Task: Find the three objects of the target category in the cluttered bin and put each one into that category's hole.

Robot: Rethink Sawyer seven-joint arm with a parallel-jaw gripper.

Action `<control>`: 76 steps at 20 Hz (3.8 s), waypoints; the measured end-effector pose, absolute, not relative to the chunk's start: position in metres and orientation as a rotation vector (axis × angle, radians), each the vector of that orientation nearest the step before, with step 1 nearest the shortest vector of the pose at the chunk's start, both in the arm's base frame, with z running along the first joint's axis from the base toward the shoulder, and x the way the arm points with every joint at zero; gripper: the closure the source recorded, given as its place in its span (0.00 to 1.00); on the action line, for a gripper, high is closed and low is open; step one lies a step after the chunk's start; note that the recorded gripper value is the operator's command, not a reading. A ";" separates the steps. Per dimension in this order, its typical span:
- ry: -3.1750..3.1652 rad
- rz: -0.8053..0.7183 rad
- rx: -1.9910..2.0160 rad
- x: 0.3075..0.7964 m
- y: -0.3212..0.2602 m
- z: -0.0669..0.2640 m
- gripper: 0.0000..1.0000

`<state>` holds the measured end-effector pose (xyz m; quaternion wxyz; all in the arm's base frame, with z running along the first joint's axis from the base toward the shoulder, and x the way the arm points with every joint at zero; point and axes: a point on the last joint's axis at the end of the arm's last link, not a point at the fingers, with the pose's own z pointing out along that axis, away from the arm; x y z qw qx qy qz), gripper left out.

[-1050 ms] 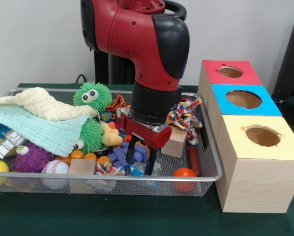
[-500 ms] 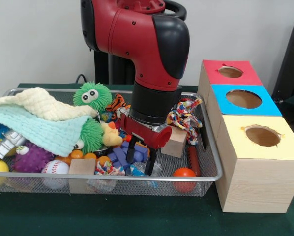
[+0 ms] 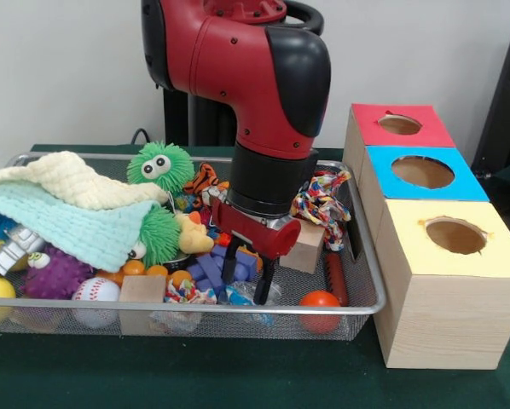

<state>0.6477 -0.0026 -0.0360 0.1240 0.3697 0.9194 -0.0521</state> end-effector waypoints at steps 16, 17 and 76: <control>2.690 -0.107 1.045 0.655 -0.011 -0.039 0.00; 2.689 -0.101 1.040 0.657 -0.011 -0.040 0.00; 2.722 -0.115 0.954 0.650 0.001 -0.052 0.00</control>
